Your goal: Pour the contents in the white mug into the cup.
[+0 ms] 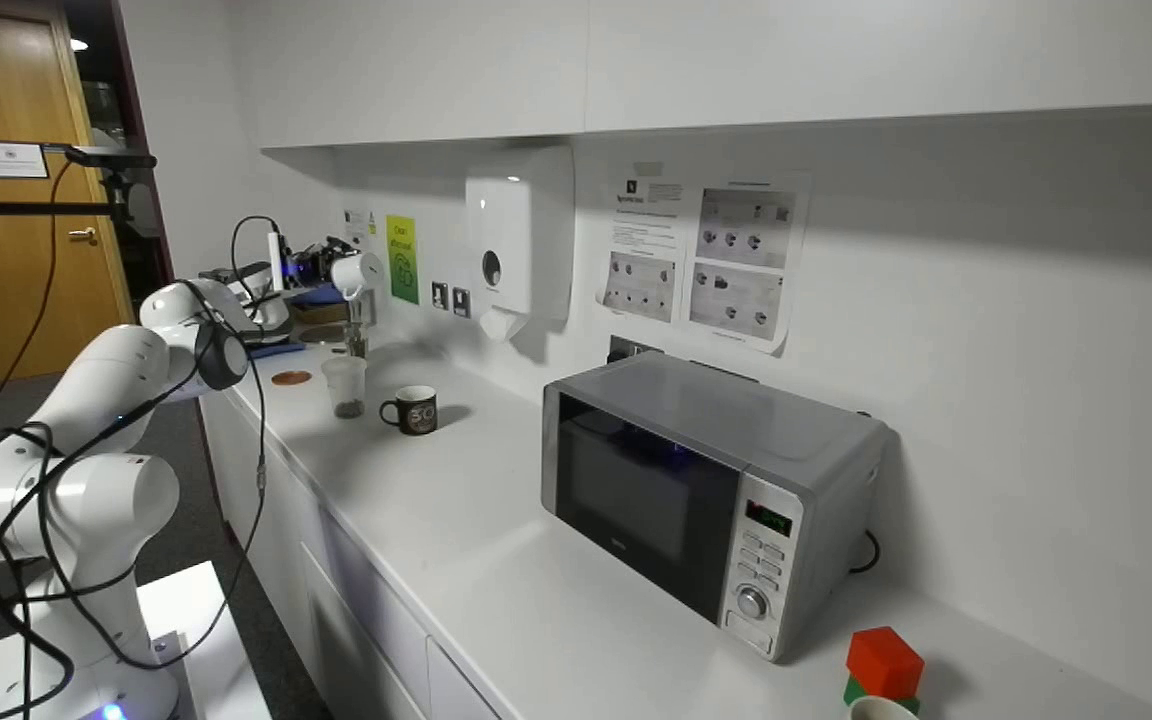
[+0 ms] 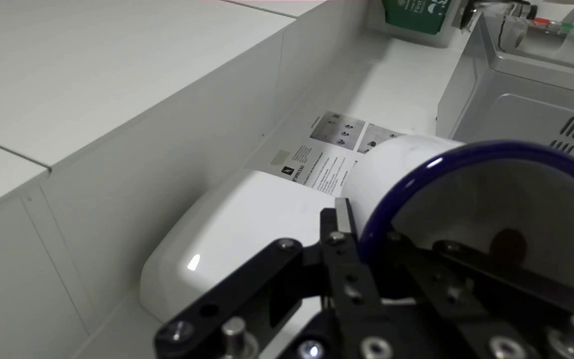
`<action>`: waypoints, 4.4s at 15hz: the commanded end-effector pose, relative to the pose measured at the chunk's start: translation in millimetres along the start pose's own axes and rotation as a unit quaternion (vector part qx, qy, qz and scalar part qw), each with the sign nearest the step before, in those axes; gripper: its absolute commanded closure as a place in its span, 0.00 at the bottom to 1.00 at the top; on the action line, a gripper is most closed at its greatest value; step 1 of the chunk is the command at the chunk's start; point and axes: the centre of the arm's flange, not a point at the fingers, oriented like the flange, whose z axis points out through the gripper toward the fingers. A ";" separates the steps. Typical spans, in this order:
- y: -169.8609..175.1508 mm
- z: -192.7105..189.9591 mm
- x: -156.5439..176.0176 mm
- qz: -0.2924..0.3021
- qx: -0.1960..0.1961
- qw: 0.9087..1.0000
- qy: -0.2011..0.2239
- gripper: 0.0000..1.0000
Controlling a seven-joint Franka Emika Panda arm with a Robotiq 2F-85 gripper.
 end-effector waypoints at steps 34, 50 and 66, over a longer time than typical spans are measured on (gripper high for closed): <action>40.7 -18.8 42.1 -0.002 -0.083 0.996 -0.031 0.99; 34.6 -41.8 44.9 -0.005 0.029 0.995 0.099 0.99; 44.7 -98.5 -23.1 -0.013 0.109 0.982 0.154 0.99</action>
